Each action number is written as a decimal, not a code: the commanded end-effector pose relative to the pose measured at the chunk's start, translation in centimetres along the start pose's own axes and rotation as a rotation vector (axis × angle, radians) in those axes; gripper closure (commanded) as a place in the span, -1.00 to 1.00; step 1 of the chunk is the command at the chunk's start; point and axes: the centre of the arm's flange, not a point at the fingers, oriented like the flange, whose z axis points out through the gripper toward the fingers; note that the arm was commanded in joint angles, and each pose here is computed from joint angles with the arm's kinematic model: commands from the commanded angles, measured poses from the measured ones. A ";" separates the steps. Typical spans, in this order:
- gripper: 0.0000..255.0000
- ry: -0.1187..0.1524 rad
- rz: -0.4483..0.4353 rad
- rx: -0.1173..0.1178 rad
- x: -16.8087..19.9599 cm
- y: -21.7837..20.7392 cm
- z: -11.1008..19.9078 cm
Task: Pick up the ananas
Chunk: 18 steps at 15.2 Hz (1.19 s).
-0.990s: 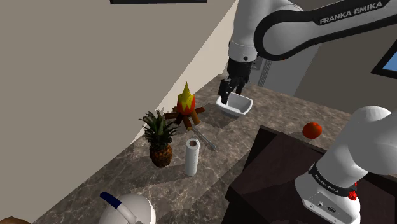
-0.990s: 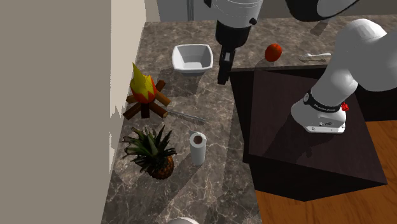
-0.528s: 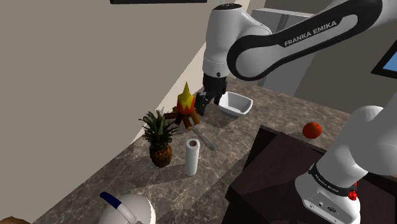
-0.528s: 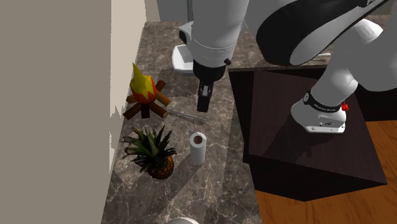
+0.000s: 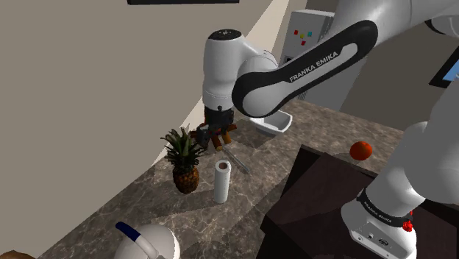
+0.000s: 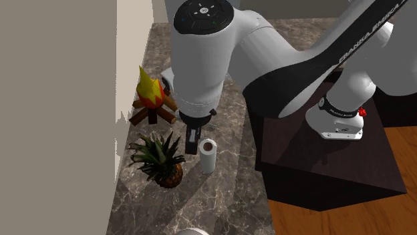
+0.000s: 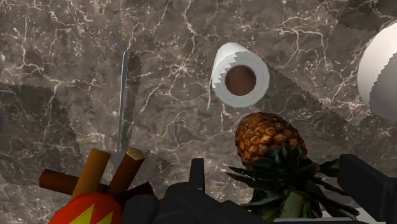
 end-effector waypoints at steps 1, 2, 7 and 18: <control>-1.00 0.011 -0.015 0.003 1.0 -2.0 1.0; -1.00 0.017 -0.022 0.004 1.5 -3.0 1.6; -1.00 0.026 -0.036 0.006 2.2 -5.1 4.2; 1.00 0.026 -0.036 0.006 1.8 -5.3 6.5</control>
